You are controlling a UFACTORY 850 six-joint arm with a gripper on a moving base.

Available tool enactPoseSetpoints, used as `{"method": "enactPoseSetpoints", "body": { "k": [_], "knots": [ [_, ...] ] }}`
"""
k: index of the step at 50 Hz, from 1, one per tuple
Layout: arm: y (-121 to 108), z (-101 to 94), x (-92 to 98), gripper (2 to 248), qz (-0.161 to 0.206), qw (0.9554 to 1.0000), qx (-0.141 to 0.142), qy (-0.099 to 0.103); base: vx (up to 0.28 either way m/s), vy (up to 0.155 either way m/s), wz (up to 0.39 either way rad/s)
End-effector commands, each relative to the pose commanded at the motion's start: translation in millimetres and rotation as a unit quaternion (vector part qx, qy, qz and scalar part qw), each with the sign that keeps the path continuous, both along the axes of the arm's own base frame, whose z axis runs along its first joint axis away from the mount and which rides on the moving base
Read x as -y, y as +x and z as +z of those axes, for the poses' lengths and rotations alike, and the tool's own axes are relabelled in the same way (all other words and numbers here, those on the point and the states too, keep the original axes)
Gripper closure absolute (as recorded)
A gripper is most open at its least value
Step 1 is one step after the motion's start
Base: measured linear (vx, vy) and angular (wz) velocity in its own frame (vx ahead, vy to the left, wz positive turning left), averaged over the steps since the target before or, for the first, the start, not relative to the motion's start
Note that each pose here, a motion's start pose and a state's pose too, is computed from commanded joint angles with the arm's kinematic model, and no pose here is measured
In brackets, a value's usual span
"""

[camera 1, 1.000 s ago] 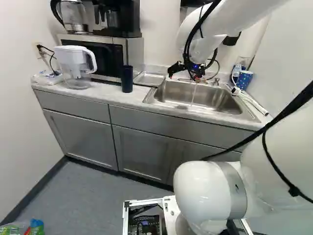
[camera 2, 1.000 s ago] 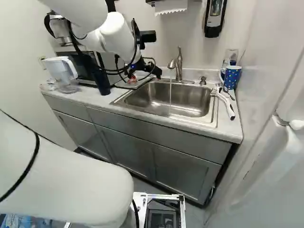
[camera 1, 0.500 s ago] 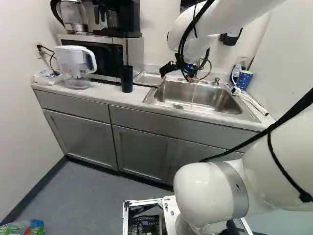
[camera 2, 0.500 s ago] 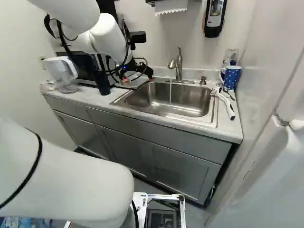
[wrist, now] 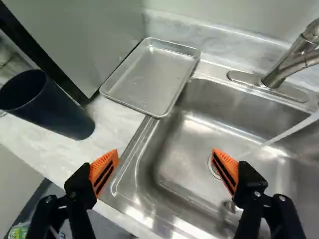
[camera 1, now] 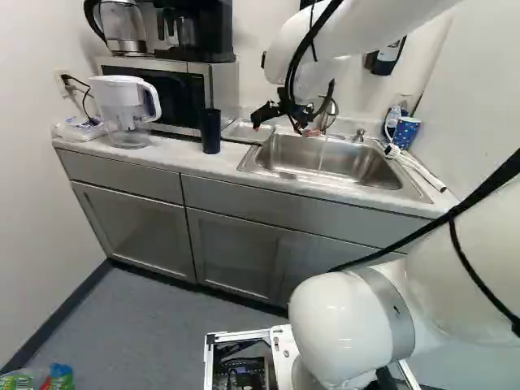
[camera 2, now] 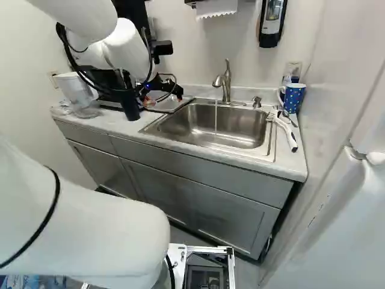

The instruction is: Rinse the cup and place it in the tray

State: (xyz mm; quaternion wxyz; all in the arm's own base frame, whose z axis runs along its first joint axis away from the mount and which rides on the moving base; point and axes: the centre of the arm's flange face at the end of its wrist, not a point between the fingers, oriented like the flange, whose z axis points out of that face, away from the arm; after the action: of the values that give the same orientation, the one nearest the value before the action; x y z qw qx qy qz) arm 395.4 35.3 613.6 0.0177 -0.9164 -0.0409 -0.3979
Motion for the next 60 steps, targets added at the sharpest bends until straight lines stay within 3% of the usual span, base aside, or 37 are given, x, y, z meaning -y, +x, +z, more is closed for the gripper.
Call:
{"method": "enactPoseSetpoints", "body": {
  "k": [29,60],
  "knots": [
    [3,0.9,-44.4,3,0.054,0.9985,-0.002,0.0,0.0,0.0,0.0],
    [8,2.3,-93.3,3,0.11,0.994,-0.005,-0.001,0.0,0.0,0.0]
  ]
}}
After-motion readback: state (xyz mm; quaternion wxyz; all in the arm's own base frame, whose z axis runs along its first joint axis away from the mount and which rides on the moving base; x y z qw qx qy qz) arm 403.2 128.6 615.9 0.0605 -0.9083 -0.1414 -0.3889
